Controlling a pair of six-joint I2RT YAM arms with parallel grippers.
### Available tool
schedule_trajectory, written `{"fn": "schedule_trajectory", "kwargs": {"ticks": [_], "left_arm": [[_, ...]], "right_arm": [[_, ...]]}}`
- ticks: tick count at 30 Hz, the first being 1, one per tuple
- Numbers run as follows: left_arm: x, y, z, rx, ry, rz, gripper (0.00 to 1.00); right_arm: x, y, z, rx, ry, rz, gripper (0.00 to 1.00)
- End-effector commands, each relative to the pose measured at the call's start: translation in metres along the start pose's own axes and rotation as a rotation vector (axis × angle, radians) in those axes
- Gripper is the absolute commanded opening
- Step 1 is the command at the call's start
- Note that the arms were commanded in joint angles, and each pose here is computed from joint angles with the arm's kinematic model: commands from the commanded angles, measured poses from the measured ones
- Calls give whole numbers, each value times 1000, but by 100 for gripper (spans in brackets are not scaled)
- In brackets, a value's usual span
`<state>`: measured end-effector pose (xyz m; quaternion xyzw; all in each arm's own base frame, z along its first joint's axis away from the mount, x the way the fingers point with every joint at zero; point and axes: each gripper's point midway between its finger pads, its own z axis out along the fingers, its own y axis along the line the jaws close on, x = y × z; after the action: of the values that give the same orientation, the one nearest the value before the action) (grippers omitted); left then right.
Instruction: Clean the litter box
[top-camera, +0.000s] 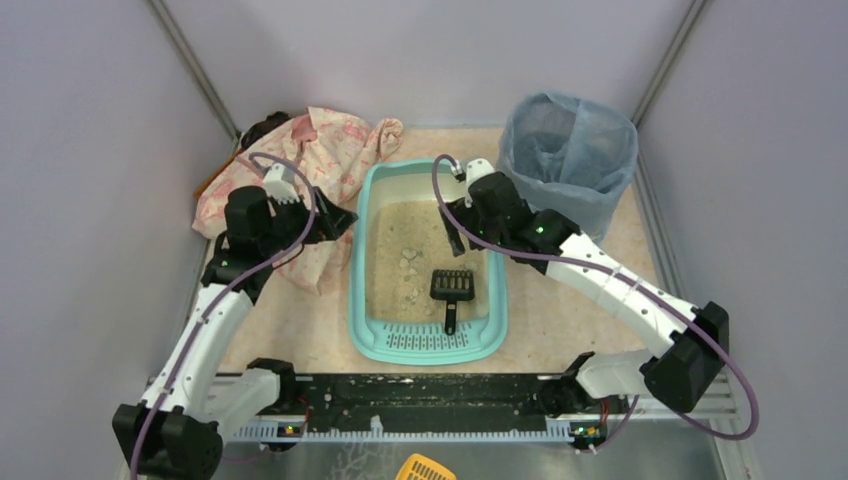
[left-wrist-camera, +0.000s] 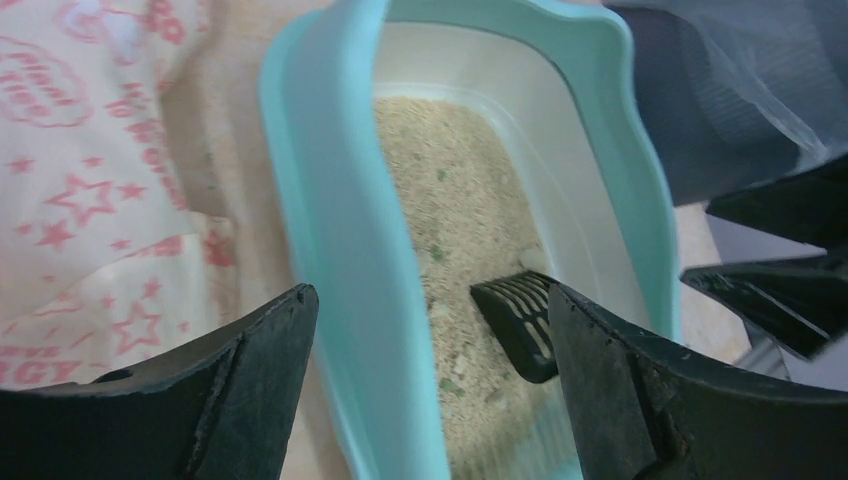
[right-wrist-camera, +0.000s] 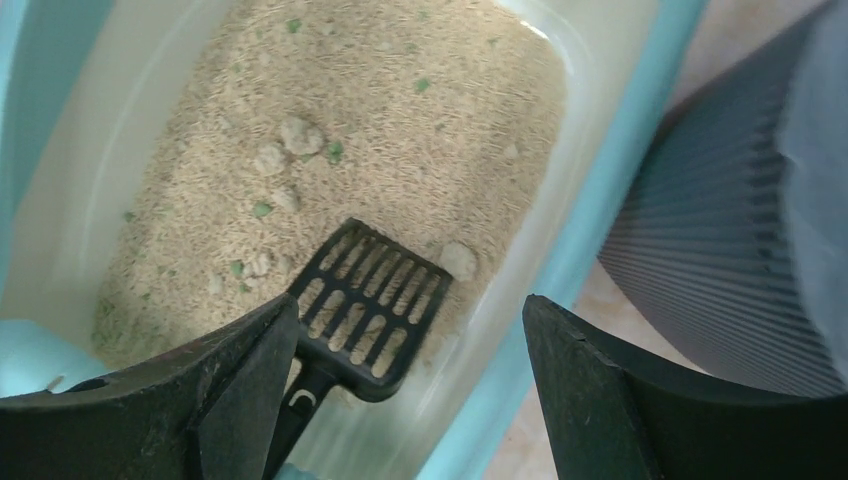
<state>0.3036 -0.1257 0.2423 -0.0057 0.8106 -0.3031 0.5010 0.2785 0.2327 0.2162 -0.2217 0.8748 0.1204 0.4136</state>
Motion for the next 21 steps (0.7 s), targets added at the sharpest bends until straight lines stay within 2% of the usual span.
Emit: {"fn": "schedule_trajectory", "kwargs": {"ticks": [1, 4, 7, 10, 12, 16, 21], "left_arm": [[11, -53, -2, 165, 111, -2, 88], [37, -83, 1, 219, 211, -9, 88], [67, -104, 4, 237, 319, -5, 87], [103, -123, 7, 261, 453, -23, 86], [126, -130, 11, 257, 527, -31, 85], [163, -125, 23, 152, 653, 8, 84], [187, -133, 30, 94, 721, 36, 81]], "right_arm": [[-46, -28, -41, 130, -208, 96, 83], [-57, -29, -47, 128, -229, 105, 83], [-51, -27, -41, 131, -182, 99, 83], [-52, -31, -44, 146, -221, 138, 83], [-58, -35, -53, 155, -265, 164, 82], [-64, -47, -70, 190, -307, 183, 82], [-57, -57, -78, 219, -317, 199, 82]]}}
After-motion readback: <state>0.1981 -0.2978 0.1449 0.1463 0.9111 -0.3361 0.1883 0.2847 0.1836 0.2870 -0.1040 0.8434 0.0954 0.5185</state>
